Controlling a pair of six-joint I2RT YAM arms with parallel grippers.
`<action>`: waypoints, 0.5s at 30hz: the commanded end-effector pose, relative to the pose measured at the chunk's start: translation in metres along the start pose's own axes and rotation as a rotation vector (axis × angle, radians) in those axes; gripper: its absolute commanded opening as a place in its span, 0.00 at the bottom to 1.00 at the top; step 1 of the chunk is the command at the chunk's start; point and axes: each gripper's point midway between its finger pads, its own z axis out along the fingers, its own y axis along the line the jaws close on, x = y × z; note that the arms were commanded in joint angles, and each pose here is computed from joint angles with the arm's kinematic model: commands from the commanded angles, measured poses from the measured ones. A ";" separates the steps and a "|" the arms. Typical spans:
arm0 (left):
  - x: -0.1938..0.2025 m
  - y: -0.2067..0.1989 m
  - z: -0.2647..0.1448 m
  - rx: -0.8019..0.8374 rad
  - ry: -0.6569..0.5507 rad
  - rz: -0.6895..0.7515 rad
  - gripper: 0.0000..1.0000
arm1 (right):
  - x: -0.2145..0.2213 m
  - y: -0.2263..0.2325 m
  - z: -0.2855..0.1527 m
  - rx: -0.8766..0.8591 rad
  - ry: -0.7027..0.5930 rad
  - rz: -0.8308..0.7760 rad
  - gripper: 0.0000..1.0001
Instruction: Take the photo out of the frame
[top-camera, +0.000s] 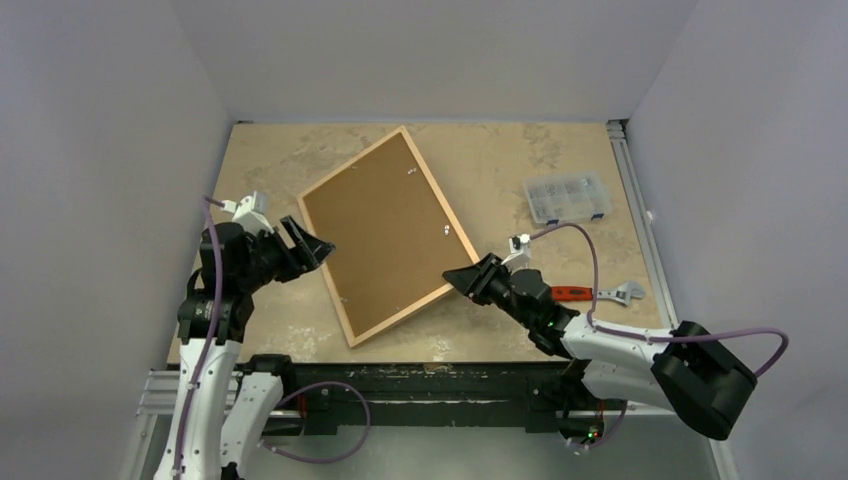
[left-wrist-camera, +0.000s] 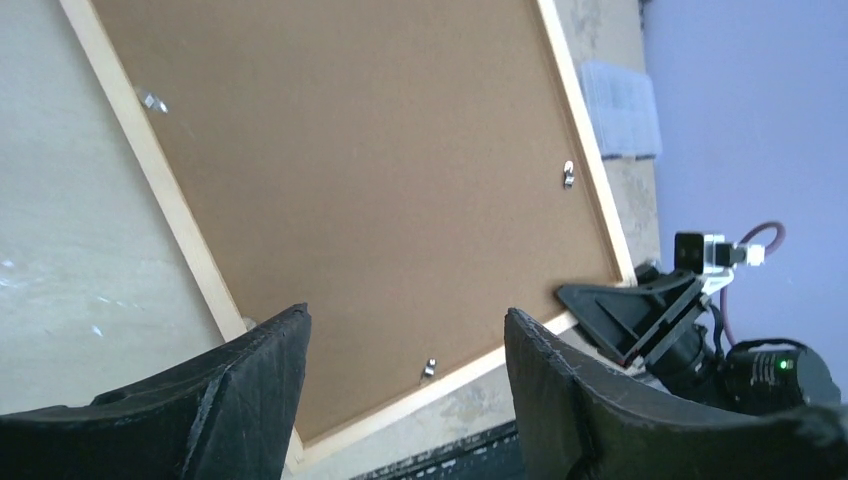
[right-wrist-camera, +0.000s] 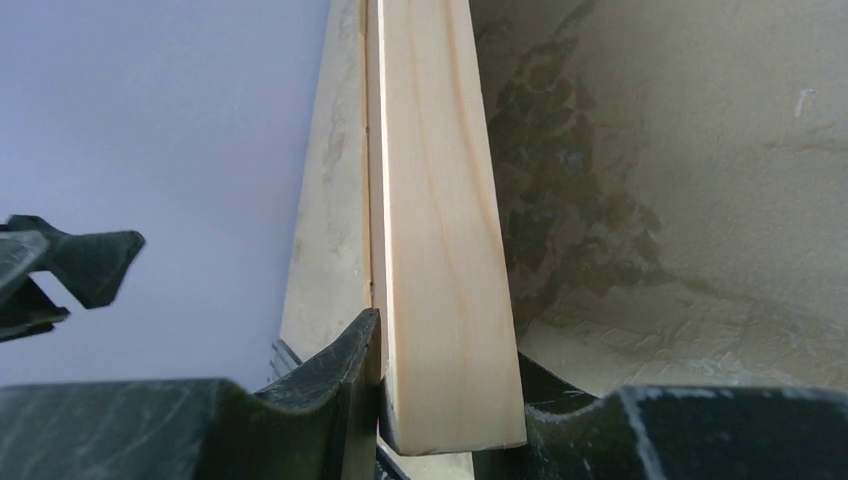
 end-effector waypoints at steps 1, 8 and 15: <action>0.035 -0.001 0.018 0.070 0.138 -0.046 0.69 | 0.015 -0.098 -0.013 0.312 0.047 -0.164 0.00; 0.083 0.019 0.040 0.002 0.291 -0.096 0.70 | 0.026 -0.125 -0.019 0.396 0.091 -0.133 0.00; 0.099 0.046 0.049 -0.121 0.300 -0.152 0.70 | 0.033 -0.142 -0.024 0.441 0.106 -0.093 0.04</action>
